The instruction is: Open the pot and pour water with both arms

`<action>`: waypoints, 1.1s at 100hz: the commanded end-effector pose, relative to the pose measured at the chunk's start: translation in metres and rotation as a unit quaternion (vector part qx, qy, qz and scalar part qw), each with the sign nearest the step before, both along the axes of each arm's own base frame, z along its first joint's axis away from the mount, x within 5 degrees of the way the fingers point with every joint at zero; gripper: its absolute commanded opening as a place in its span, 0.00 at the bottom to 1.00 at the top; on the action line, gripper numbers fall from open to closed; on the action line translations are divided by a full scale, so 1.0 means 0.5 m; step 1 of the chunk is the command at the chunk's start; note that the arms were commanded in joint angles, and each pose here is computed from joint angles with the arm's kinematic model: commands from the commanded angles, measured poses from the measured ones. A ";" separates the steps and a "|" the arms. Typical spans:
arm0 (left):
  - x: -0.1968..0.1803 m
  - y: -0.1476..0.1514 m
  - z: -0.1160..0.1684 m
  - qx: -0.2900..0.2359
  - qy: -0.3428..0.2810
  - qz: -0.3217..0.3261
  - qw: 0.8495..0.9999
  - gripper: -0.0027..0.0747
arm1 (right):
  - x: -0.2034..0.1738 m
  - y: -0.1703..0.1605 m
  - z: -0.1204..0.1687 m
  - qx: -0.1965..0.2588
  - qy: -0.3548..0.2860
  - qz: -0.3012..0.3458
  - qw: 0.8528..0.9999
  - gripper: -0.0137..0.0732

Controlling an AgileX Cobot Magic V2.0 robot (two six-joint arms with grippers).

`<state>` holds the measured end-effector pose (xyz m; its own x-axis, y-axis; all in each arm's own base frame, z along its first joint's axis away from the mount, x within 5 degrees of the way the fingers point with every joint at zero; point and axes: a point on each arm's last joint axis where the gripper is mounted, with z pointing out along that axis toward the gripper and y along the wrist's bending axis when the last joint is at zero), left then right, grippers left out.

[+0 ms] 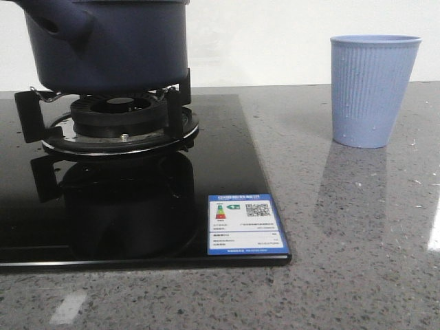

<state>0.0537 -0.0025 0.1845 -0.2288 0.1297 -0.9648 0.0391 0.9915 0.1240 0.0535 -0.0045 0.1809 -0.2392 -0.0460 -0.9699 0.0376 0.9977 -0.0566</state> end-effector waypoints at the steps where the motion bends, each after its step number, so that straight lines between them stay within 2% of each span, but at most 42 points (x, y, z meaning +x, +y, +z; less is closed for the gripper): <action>1: -0.001 0.002 0.004 -0.007 -0.032 0.007 0.999 0.01 | 0.000 -0.002 -0.011 -0.020 -0.007 -0.003 1.000 0.07; 14: 0.000 0.002 0.005 -0.003 -0.036 0.008 0.999 0.01 | 0.002 -0.003 0.002 -0.053 -0.041 0.002 0.998 0.07; 34: 0.002 0.006 0.024 0.002 -0.089 0.017 0.996 0.01 | 0.005 0.006 0.034 -0.055 -0.131 0.020 0.990 0.07; 45: 0.002 0.007 0.033 0.003 -0.114 0.021 0.993 0.01 | 0.003 0.010 0.053 -0.039 -0.183 0.029 0.982 0.07; 57: 0.002 0.008 0.040 -0.004 -0.131 0.024 0.991 0.01 | 0.000 0.011 0.070 0.007 -0.231 0.030 0.973 0.07; 64: 0.001 0.009 0.050 -0.053 -0.160 0.031 0.985 0.01 | 0.000 0.010 0.071 0.040 -0.234 0.025 0.971 0.07; 76: 0.000 0.012 0.057 -0.180 -0.179 0.044 0.966 0.01 | 0.001 0.006 0.065 0.120 -0.221 0.013 0.968 0.07; 92: 0.001 0.012 0.055 -0.306 -0.173 0.051 0.935 0.01 | 0.000 0.004 0.069 0.172 -0.225 0.007 0.959 0.07; 101: 0.000 0.012 0.056 -0.387 -0.170 0.055 0.905 0.01 | -0.003 0.003 0.083 0.207 -0.234 0.004 0.950 0.07; 110: -0.001 0.010 0.064 -0.479 -0.164 0.053 0.861 0.01 | -0.007 0.004 0.102 0.212 -0.240 0.008 0.947 0.07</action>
